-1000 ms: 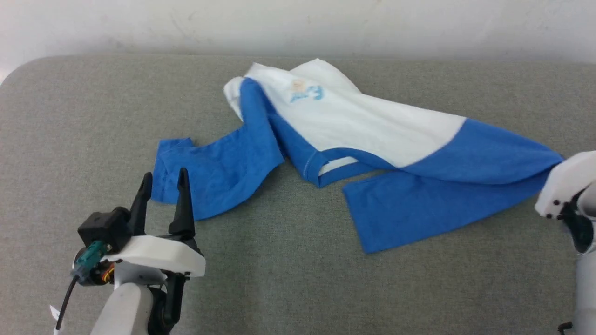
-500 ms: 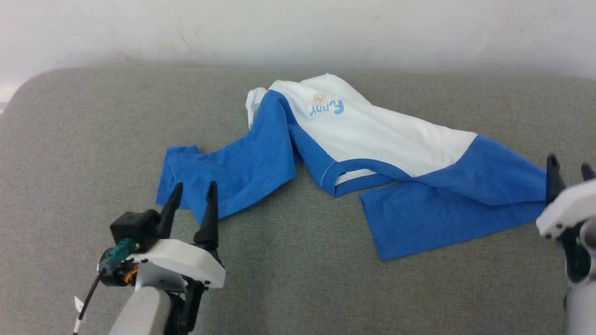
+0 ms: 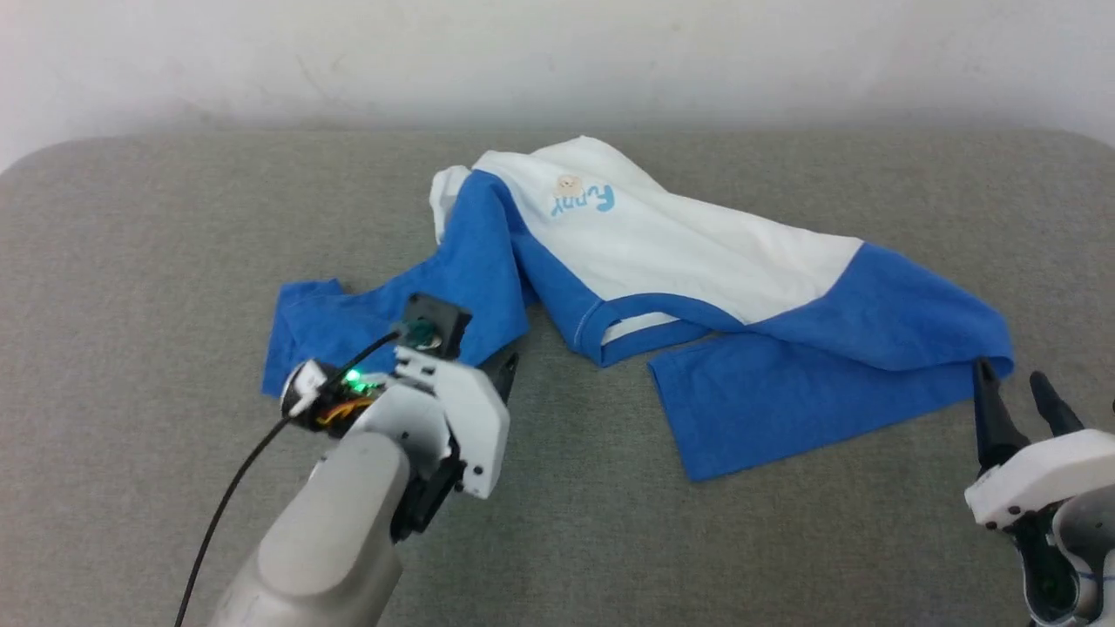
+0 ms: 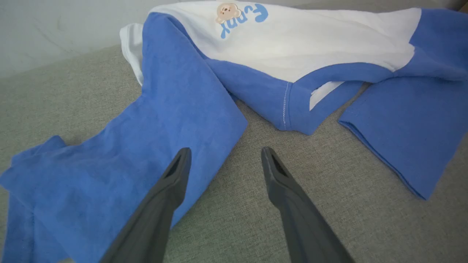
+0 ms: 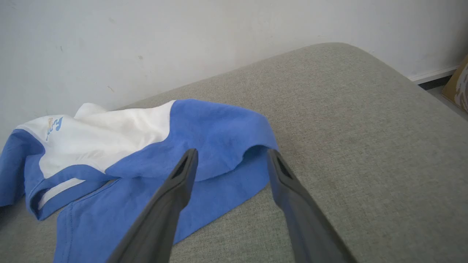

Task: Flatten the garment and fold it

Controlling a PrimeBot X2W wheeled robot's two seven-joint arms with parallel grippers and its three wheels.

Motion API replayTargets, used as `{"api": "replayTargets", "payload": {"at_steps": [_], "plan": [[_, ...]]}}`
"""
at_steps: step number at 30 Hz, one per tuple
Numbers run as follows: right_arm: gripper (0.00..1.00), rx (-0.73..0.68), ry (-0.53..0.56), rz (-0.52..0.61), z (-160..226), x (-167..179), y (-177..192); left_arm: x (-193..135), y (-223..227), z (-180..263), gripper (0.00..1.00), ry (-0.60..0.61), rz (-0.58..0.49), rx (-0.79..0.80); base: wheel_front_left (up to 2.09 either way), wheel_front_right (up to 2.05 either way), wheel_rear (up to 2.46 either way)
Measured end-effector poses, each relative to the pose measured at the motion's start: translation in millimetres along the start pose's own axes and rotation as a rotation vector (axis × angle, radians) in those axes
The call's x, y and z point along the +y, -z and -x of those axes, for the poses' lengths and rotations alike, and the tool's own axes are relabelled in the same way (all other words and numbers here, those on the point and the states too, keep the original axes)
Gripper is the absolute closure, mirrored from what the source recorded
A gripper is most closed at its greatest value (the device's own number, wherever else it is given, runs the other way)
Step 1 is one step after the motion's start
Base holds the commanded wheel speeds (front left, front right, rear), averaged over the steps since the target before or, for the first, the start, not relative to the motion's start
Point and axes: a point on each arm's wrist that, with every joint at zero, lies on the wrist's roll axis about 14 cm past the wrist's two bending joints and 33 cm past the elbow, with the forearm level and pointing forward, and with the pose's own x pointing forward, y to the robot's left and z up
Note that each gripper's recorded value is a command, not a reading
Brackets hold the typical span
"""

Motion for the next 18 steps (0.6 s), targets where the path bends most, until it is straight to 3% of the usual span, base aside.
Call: {"api": "replayTargets", "payload": {"at_steps": [4,9,10,11,12,18], "plan": [[0.00,-0.015,0.016,-0.002,1.4,-7.1,-4.9,-2.3,8.9,-21.4,0.00,0.003,-0.132,0.114,0.00,0.00,0.00],[0.00,-0.005,0.038,-0.013,3.8,-16.0,-1.5,14.8,30.8,-38.4,0.00,-0.048,-0.134,0.215,0.00,0.00,0.00],[0.00,-0.004,0.045,-0.012,4.2,-18.3,-0.7,16.9,28.8,-42.2,0.13,-0.059,-0.110,0.204,0.00,0.00,0.00],[0.00,-0.001,0.052,-0.012,4.6,-20.9,0.1,18.6,25.7,-45.6,0.72,-0.067,-0.087,0.186,0.00,0.00,0.00],[0.00,0.001,0.058,-0.012,4.9,-23.0,1.1,19.4,21.9,-48.9,1.00,-0.068,-0.065,0.166,0.00,0.00,0.00],[0.00,-0.002,0.059,-0.024,6.3,-23.8,1.9,33.3,-15.3,-49.9,1.00,-0.089,0.197,-0.026,0.00,0.00,0.00]]}}
